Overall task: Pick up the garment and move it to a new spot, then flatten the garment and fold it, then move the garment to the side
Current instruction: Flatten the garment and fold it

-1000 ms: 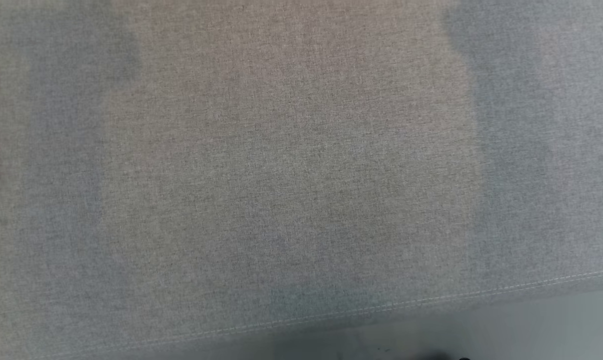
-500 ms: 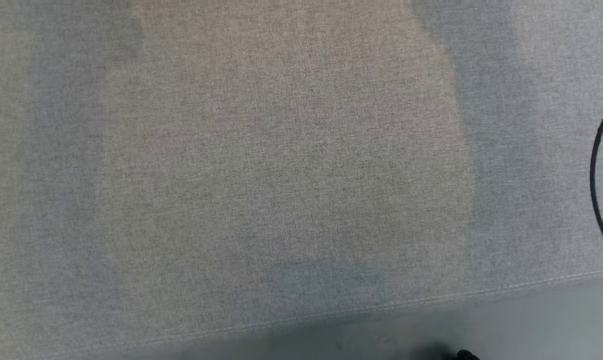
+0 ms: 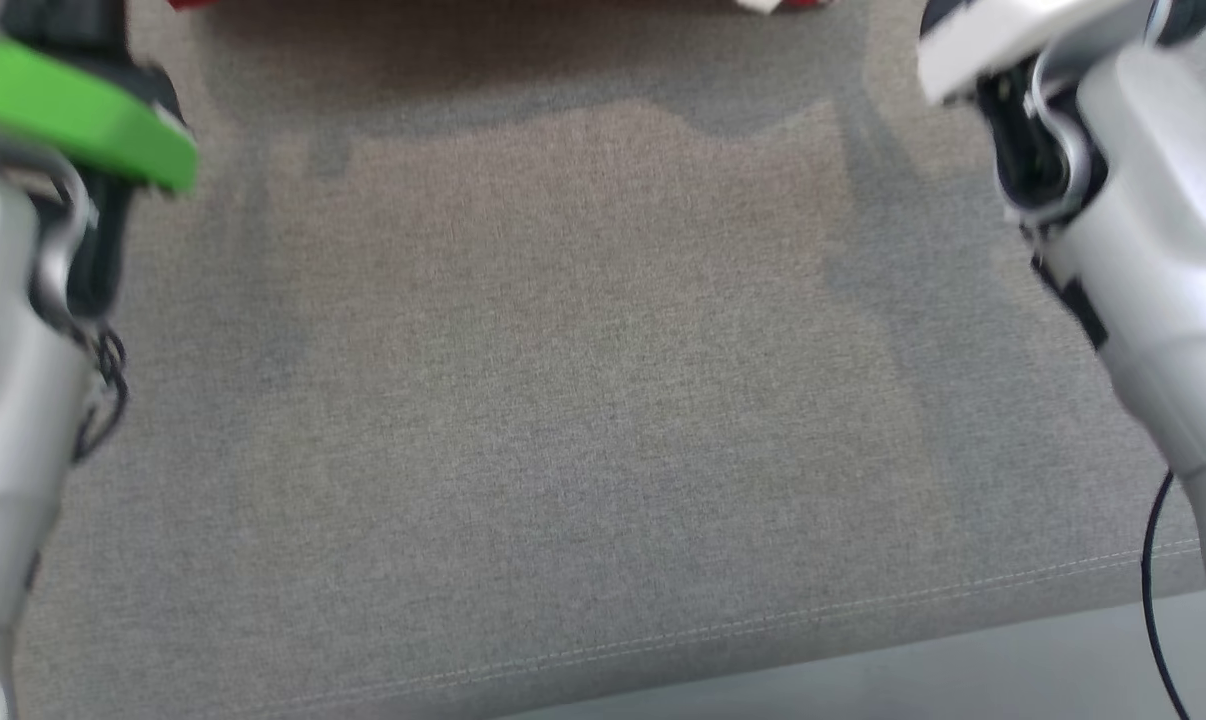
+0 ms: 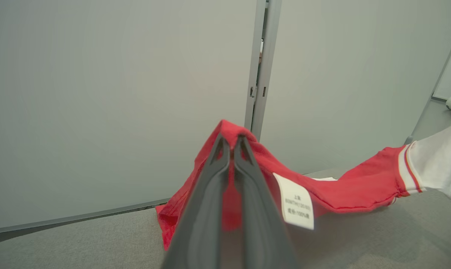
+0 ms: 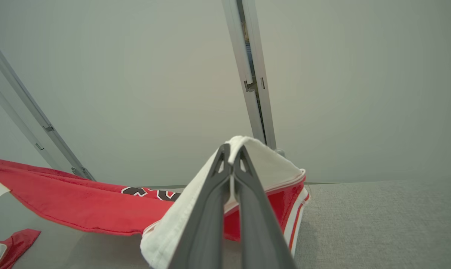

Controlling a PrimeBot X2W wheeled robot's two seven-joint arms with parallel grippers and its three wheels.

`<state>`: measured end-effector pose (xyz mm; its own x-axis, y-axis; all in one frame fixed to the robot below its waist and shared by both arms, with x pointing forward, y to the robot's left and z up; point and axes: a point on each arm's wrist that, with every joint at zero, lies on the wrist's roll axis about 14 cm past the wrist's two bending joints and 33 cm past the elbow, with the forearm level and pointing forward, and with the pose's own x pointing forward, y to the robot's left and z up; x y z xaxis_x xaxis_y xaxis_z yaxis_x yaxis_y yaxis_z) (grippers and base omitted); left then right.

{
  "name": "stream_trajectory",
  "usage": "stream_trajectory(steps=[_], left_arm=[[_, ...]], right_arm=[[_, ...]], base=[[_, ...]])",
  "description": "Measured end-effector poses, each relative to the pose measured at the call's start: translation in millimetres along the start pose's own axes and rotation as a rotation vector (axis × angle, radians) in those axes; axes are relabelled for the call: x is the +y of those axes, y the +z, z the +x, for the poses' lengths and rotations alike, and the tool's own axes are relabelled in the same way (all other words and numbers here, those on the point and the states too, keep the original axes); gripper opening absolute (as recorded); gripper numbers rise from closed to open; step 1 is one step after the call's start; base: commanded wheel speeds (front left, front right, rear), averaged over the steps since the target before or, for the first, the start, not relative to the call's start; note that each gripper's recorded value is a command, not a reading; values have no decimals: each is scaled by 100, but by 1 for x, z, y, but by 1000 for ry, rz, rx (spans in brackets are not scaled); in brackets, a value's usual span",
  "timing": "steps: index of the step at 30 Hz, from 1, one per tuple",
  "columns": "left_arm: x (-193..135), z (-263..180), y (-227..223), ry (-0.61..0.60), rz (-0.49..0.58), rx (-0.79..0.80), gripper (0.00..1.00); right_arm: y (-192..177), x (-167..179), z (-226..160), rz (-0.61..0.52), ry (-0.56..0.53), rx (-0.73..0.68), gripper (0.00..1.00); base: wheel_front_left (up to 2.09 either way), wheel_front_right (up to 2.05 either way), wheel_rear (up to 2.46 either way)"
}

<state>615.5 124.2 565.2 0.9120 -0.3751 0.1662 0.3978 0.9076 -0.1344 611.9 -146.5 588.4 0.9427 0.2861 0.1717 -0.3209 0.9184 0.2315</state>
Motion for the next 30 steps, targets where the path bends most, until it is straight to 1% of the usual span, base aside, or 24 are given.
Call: stream_trajectory(steps=[1, 4, 7, 10, 13, 20, 23, 27, 30], left_arm=[[-4, -10, -5, -3, 7, 10, 0], [-10, -34, -4, 20, -29, -1, 0], [-18, -63, -15, 34, -30, 24, 0], [-24, -91, -24, 64, -66, 41, 0], [-32, -121, -43, 91, -108, 90, 0], [-53, -167, -59, 140, -184, 120, 0], [-57, -183, -63, 169, -206, 129, 0], [-58, -205, -71, 206, -203, 152, 0], [-57, -219, -80, 219, -156, 192, 0]], right_arm=[[-5, 0, -10, 12, -2, 14, 0], [-9, 1, -36, 40, -6, 31, 0], [-18, 1, -64, 74, -20, 52, 0], [-28, 2, -93, 105, -40, 76, 0], [-31, 3, -117, 140, -63, 77, 0], [-46, -3, -176, 197, -140, 100, 0], [-60, 0, -203, 209, -161, 138, 0], [-75, 9, -228, 221, -169, 179, 0], [-87, 14, -244, 227, -177, 217, 0]], base=[[0, 0, 0], [0, 0, 0], [0, 0, 0], [0, 0, 0], [0, 0, 0], [0, 0, 0], [0, 0, 0], [0, 0, 0], [0, 0, 0]])
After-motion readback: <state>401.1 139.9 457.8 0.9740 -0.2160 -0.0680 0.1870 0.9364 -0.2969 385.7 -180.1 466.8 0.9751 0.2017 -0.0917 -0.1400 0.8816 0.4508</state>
